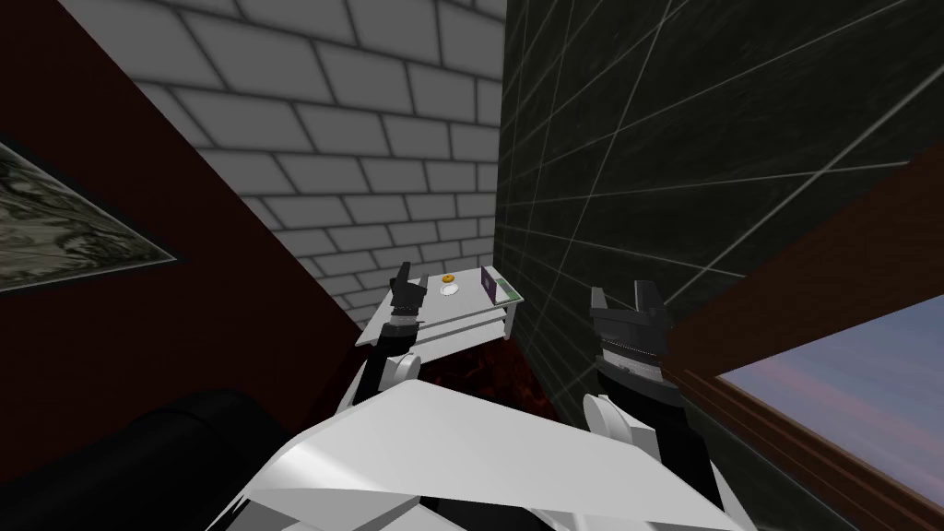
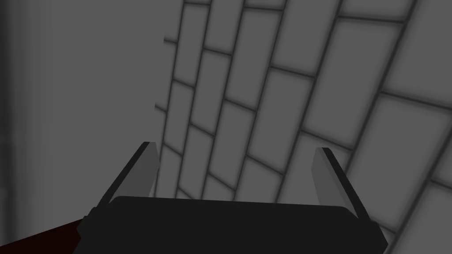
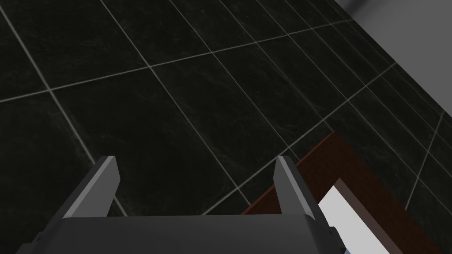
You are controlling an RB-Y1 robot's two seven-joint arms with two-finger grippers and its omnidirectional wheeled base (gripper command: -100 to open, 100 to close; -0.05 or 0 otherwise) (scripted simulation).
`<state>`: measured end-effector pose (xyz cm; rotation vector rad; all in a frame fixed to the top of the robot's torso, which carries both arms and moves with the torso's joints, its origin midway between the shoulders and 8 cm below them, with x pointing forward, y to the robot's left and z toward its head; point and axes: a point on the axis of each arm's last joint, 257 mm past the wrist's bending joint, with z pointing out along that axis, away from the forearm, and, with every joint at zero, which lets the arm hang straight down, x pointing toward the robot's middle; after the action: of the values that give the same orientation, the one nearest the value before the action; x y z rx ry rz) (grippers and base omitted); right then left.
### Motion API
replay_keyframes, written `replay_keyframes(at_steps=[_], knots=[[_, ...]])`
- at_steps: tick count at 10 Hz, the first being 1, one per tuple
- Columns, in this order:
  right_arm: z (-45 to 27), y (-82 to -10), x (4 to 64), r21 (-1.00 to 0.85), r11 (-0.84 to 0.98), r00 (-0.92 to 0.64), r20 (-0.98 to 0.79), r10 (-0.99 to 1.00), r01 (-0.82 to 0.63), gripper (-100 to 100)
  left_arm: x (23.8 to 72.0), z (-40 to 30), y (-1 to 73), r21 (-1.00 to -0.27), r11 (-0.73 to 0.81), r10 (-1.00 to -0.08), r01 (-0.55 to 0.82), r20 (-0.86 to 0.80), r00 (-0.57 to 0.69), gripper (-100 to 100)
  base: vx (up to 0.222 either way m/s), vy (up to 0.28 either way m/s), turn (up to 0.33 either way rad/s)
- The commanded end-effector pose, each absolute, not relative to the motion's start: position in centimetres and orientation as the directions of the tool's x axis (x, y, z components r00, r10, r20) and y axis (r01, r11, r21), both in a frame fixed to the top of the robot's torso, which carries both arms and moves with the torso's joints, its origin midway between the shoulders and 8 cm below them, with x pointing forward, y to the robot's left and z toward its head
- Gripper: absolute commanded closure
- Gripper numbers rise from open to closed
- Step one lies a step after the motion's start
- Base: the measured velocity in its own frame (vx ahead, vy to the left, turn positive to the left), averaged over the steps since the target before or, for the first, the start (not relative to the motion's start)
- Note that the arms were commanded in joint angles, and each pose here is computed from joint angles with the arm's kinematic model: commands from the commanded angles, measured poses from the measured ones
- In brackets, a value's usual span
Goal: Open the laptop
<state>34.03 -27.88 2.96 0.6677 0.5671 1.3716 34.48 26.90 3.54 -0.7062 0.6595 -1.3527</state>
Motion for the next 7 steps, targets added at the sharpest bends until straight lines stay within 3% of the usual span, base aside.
replay_keyframes(at_steps=[1,7], knots=[[2.96,-27.88,34.03,0.72,0.072,0.121,0.017,0.992,-0.69,0,34.48,3.54,26.9,-0.775,0.08,-0.994,0.626,-0.018,0.106,0,0.0,0.0,0.0],[2.98,-27.88,34.02,0.72,0.072,0.121,0.017,0.992,-0.691,0,34.48,3.55,26.9,-0.775,0.08,-0.994,0.627,-0.018,0.106,0,0.0,0.0,0.0]])
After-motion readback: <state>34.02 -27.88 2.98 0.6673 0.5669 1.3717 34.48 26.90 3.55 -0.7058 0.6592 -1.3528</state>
